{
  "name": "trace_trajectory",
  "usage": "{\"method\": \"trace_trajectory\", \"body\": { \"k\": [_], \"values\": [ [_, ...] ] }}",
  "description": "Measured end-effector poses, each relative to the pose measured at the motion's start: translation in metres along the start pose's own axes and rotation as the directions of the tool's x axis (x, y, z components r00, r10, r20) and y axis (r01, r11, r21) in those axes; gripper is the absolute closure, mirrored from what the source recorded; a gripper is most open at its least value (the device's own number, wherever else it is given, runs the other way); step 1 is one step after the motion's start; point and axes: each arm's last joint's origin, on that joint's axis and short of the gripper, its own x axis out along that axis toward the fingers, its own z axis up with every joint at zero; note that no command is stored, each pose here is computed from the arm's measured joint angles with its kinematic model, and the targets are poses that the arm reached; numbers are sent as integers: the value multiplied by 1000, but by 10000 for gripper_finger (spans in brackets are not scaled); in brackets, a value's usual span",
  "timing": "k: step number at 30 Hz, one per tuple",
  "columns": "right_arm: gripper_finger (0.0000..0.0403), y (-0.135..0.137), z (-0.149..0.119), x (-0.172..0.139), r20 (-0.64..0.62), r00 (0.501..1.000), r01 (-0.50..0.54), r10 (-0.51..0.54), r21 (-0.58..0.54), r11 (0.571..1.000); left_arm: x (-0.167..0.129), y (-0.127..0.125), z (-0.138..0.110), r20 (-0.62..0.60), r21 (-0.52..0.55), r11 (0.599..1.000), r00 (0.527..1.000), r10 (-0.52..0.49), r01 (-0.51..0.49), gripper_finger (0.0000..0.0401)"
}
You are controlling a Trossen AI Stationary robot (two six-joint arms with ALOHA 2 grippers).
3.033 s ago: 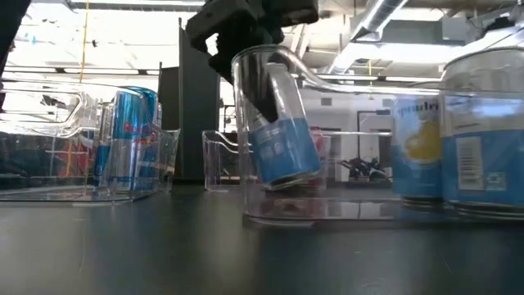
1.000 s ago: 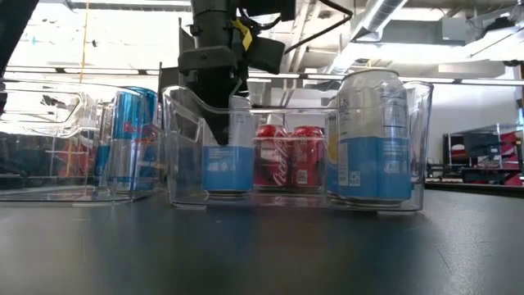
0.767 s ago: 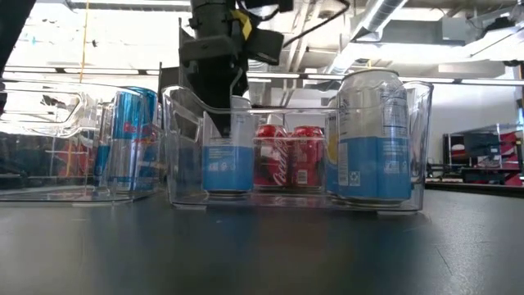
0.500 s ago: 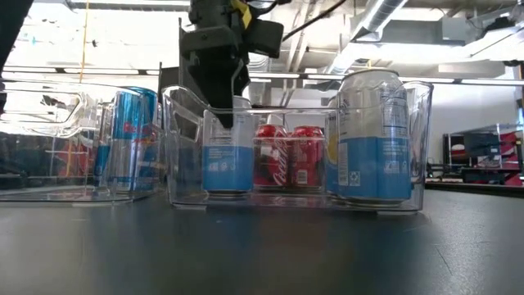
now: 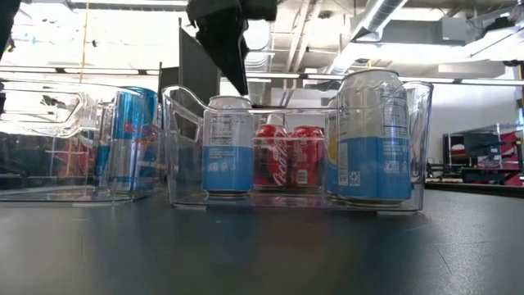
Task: Sort soda cans
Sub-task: Put the blue-white soda can into the bottom transparent bin
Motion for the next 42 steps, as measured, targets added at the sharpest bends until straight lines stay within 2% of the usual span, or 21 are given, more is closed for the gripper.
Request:
{"method": "trace_trajectory", "body": {
  "k": [8,13,17,23,27,30,34,36,38,42],
  "values": [
    [71,3,10,-4,85,996,4,2,-80,997,-34,12,-6,71,-39,997,995,76,-73,44],
    [71,0,9,-2,81,997,16,-10,-82,997,-65,20,-24,137,-108,988,983,126,-112,44],
    [71,-3,8,1,72,997,22,-17,-74,997,-101,24,-50,225,-181,975,959,171,-131,44],
    [71,-9,1,18,53,998,-11,14,-55,998,-141,18,-97,362,-276,959,917,169,-68,44],
    [71,-12,-8,40,25,999,-28,29,-34,999,-152,7,-123,433,-289,957,896,101,32,44],
    [71,-11,-15,61,35,997,-69,69,-15,998,-154,-5,-135,462,-260,961,886,39,94,44],
    [71,-7,-23,88,82,992,-95,94,8,995,-155,-26,-144,469,-167,974,881,-59,154,44],
    [71,-3,-24,99,84,992,-94,92,20,995,-159,-35,-147,460,-102,970,875,-149,219,44],
    [71,1,-24,108,72,993,-99,96,40,994,-163,-45,-151,443,-39,951,858,-259,307,44],
    [71,10,-22,121,65,992,-111,105,83,990,-173,-64,-162,358,64,861,794,-491,504,44]
  ]
}}
